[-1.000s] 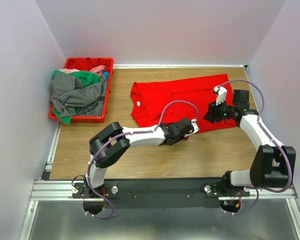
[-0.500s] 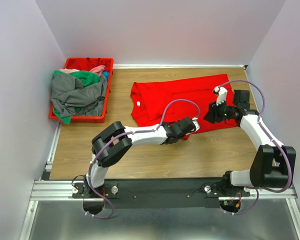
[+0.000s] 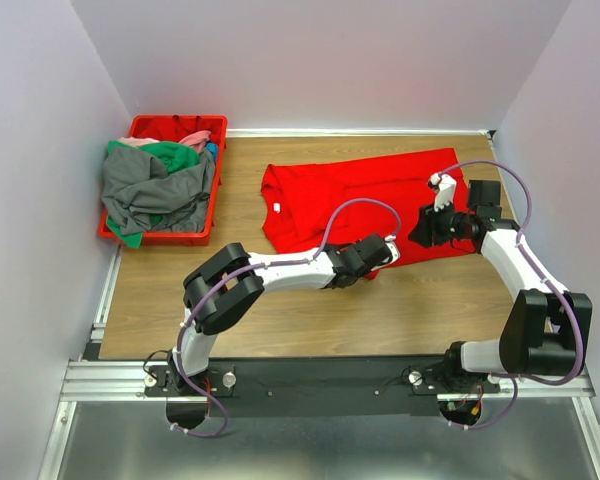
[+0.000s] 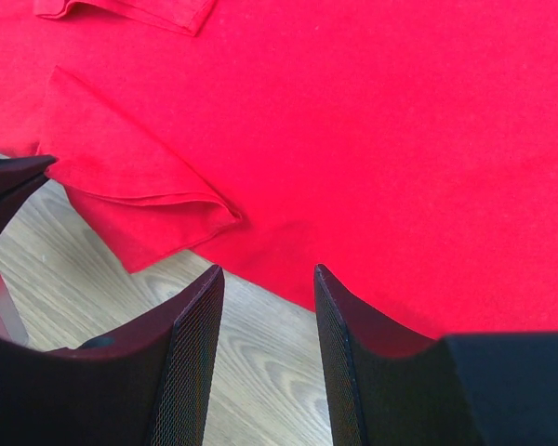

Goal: Fold and stack the t-shirts
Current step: Fold the tshirt

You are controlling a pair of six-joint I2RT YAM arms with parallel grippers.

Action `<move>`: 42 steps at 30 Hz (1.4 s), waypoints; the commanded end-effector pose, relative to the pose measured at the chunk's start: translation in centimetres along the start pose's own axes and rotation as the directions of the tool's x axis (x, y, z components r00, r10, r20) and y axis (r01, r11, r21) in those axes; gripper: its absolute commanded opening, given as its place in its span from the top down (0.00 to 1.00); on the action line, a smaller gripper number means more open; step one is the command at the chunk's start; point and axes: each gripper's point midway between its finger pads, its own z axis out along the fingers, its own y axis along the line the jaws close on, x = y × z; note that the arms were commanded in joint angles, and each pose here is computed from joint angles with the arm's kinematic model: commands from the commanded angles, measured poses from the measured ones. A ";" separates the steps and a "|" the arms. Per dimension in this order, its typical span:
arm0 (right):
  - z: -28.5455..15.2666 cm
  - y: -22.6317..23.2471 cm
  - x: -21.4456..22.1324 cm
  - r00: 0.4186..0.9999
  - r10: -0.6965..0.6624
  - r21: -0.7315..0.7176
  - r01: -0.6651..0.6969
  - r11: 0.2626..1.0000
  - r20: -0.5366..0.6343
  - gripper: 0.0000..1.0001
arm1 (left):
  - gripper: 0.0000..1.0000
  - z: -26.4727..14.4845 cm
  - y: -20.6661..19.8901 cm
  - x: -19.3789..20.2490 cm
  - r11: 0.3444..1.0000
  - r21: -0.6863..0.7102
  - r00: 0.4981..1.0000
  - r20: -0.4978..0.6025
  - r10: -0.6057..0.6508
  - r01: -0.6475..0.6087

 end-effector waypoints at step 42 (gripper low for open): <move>0.0 0.4 0.7 0.999 0.038 -0.040 -0.039 0.998 -0.016 0.49 | 0.85 -1.2 -0.5 -2.3 0.997 0.072 0.998 0.062 -0.024 0.019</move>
